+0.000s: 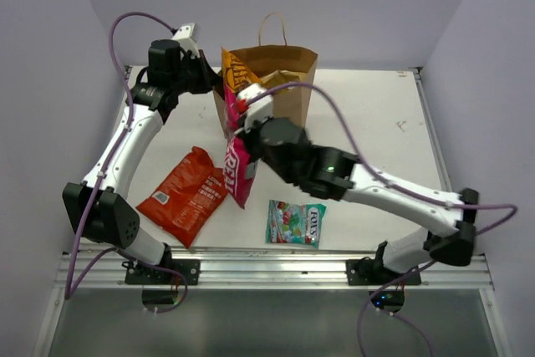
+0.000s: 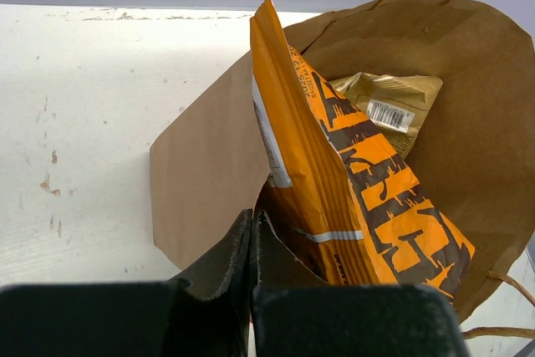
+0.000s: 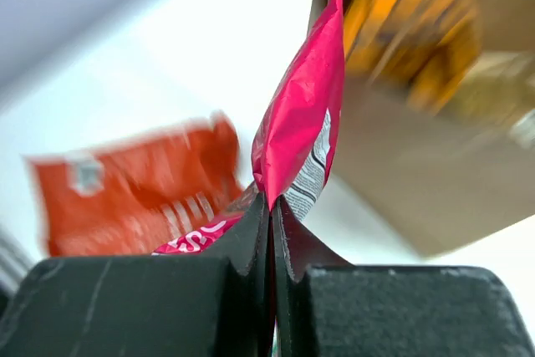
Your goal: Place the snacks into the paper bag
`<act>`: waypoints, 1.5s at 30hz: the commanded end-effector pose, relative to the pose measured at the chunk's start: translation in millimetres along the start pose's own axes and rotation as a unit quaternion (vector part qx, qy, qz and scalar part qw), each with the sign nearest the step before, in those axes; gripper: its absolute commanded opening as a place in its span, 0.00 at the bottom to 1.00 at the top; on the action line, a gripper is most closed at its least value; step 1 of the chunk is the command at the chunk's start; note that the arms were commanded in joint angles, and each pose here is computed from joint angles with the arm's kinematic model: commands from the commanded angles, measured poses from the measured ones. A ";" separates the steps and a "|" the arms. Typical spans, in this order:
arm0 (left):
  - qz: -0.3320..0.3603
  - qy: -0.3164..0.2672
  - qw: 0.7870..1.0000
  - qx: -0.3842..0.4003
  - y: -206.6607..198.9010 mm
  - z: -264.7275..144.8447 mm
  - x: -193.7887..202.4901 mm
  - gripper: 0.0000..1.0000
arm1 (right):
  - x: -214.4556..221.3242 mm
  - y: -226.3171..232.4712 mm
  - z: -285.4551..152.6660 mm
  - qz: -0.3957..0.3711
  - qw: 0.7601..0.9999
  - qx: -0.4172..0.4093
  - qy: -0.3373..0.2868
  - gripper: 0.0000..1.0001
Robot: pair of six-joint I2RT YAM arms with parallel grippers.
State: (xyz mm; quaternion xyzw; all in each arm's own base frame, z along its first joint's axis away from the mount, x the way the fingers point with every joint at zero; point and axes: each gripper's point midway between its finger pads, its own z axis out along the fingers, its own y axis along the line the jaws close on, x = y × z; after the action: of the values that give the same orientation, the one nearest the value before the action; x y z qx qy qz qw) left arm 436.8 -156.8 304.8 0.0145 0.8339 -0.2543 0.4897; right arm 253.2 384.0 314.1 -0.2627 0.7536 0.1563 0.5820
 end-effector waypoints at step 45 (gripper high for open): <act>0.011 -0.014 1.000 0.008 -3.9 2.1 -6.1 0.00 | -146.0 -191.4 119.0 -0.159 0.928 0.277 -0.191 0.00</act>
State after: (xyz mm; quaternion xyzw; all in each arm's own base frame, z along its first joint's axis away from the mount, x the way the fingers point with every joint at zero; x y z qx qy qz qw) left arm 438.6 -154.2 303.0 0.0076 0.8345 -0.2483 0.4918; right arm 481.0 321.4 442.8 -0.1770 0.5933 -0.0742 0.7818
